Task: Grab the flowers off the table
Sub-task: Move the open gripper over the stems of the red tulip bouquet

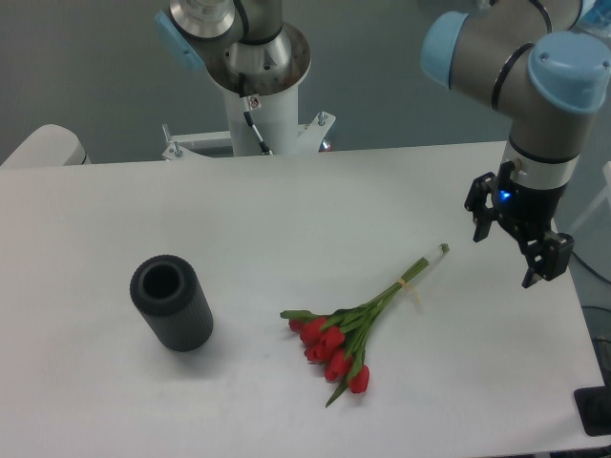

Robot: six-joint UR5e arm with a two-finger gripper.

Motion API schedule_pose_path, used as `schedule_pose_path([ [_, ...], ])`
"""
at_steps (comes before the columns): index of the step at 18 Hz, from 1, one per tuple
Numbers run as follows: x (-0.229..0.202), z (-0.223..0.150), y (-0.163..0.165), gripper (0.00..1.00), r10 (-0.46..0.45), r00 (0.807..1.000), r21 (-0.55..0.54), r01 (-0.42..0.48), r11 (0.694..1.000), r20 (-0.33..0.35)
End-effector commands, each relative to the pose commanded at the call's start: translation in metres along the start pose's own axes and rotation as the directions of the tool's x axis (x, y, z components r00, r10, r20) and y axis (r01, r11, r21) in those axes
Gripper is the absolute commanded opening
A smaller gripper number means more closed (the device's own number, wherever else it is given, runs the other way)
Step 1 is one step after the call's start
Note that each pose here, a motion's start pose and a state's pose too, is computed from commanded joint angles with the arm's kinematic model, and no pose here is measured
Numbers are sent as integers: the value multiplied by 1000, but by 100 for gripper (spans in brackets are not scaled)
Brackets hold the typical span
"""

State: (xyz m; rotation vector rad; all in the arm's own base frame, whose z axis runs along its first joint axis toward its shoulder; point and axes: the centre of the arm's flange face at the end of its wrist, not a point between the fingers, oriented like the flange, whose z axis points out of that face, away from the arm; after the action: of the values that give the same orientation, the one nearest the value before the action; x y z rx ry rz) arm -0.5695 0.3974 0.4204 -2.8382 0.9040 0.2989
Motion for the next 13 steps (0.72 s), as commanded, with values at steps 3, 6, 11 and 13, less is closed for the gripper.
schedule_pose_path([
  [3,0,3,-10,100,-5,1000,3,5,1000,-5],
  [6,3,9,-17,100,-41,999,6,41,999,-15],
  [11,16,32,-43,100,-128,991,15,129,992,-42],
  [13,19,38,-49,100,-166,985,13,167,986,-44],
])
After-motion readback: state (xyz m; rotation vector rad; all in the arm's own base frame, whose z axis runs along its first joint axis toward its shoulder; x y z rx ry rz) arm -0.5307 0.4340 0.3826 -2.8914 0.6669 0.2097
